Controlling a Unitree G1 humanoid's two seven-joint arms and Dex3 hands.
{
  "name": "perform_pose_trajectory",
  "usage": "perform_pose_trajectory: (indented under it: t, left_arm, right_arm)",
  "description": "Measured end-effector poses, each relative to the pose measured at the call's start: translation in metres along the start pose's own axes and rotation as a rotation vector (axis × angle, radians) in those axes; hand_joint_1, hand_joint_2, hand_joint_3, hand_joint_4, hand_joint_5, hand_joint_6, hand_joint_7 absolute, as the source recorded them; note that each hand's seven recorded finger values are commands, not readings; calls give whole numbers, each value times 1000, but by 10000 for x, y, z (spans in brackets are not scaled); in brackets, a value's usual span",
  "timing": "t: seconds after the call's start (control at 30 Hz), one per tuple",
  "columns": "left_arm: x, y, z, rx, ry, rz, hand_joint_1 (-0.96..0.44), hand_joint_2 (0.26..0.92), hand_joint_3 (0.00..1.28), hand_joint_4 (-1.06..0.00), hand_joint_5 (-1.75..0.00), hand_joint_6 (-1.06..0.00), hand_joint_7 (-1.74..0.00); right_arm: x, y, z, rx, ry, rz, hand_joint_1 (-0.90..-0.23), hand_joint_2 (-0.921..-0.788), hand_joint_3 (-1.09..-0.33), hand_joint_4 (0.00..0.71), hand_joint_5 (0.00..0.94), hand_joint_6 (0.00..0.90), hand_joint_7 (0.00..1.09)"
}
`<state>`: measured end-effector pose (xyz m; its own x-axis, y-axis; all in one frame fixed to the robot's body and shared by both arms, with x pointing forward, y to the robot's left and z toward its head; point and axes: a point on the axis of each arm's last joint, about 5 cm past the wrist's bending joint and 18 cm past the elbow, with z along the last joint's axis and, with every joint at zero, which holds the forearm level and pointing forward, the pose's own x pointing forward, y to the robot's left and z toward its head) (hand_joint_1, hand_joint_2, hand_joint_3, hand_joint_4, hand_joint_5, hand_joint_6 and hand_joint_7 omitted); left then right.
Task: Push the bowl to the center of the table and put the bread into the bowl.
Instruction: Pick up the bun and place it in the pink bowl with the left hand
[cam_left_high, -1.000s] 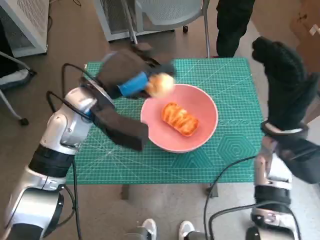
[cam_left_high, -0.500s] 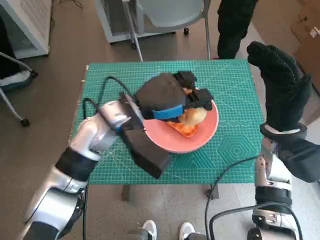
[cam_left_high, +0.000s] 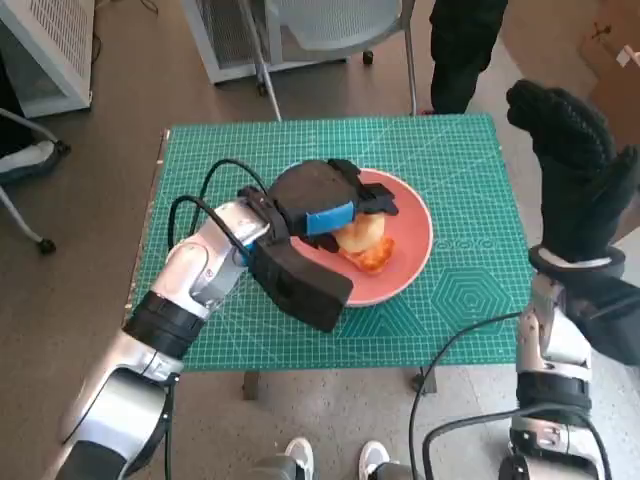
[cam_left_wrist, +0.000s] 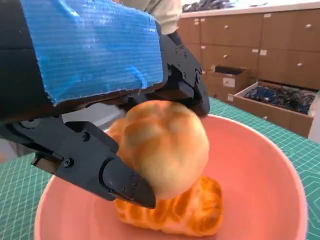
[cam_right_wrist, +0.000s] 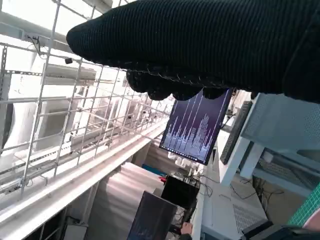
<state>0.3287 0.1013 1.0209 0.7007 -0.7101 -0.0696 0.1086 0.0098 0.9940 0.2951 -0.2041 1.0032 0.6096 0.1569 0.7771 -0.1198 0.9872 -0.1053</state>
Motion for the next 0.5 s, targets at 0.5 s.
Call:
perform_pose_trajectory:
  t: [0.5]
  left_arm:
    - [-45,-11,-64,-163,-5,24,-554,921,4,-131,0,-296,-4]
  right_arm:
    - [-10,17,-10,-14,-4,-4,-448,-921,-494,387,1,465,5]
